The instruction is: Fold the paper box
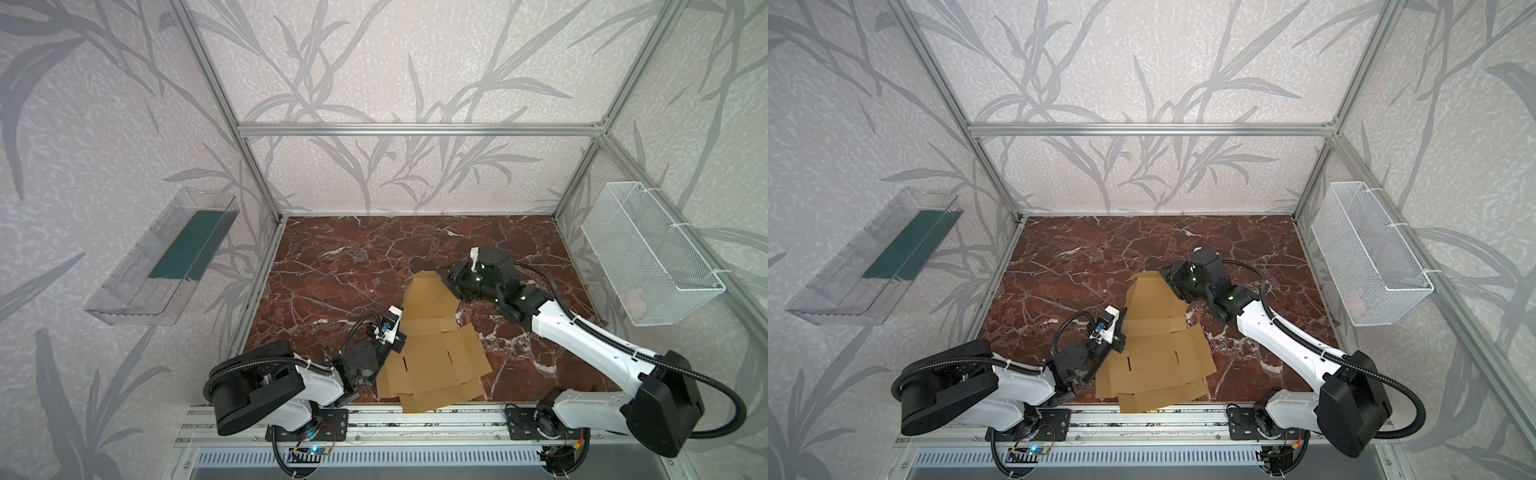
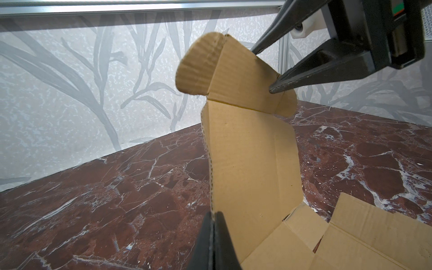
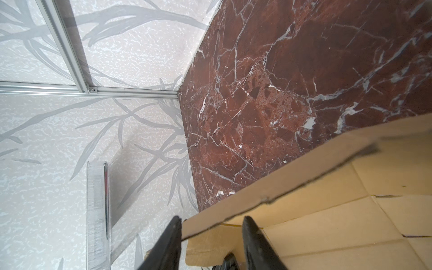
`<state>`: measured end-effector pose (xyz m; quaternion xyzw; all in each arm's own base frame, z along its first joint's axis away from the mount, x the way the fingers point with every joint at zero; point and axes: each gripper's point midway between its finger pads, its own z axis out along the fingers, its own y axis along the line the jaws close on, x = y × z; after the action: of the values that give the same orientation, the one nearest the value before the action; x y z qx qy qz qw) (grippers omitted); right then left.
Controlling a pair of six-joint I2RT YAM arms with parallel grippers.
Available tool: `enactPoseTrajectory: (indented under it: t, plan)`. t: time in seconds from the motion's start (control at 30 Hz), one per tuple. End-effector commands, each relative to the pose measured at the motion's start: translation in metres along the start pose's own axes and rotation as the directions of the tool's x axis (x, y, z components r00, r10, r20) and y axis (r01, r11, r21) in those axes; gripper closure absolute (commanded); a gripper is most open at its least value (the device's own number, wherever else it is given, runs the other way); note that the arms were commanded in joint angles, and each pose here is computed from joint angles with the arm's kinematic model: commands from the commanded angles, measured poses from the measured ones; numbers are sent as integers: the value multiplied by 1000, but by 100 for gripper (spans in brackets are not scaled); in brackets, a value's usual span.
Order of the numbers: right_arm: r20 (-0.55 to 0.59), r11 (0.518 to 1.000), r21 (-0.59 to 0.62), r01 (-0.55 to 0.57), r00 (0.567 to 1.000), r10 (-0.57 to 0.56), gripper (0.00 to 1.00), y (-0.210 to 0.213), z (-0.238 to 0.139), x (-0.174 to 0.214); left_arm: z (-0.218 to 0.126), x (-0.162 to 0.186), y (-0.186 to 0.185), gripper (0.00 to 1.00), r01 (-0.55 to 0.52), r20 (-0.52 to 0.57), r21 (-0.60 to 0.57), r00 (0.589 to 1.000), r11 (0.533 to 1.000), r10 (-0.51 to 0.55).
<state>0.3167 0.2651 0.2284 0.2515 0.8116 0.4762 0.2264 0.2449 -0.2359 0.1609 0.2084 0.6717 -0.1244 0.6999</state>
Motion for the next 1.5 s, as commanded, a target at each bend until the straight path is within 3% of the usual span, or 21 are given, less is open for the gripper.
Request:
enactPoseTrajectory:
  t: [0.0, 0.5, 1.1, 1.23, 1.3, 1.37, 1.47]
  plan:
    - [-1, 1000, -14, -11, 1000, 11, 59, 0, -3, 2, 0, -19, 2, 100, 25, 65, -12, 998, 1000, -24]
    - [2, 998, -35, -57, 998, 58, 72, -4, 4, 1, -1, -21, 0, 100, 27, 70, -1, 997, 1000, -27]
    - [-14, 996, -37, -79, 997, 79, 86, -11, 11, 3, -2, -20, 3, 73, 33, 70, -11, 997, 999, -32]
    - [-4, 999, -9, -35, 999, 35, 77, -18, 7, -2, -2, -27, 9, 65, 82, 86, -38, 993, 996, -78]
    - [6, 1000, 21, 19, 1000, -19, 70, -22, 5, -9, 0, -31, 22, 48, 106, 93, -114, 991, 988, -96]
    - [-10, 997, 43, 66, 998, -66, 64, -28, 4, -14, 3, -34, 23, 28, 93, 87, -119, 993, 989, -83]
    - [-26, 991, 50, 120, 993, -119, 56, -40, 3, -18, 17, -39, 21, 20, 98, 20, -83, 995, 992, -97]
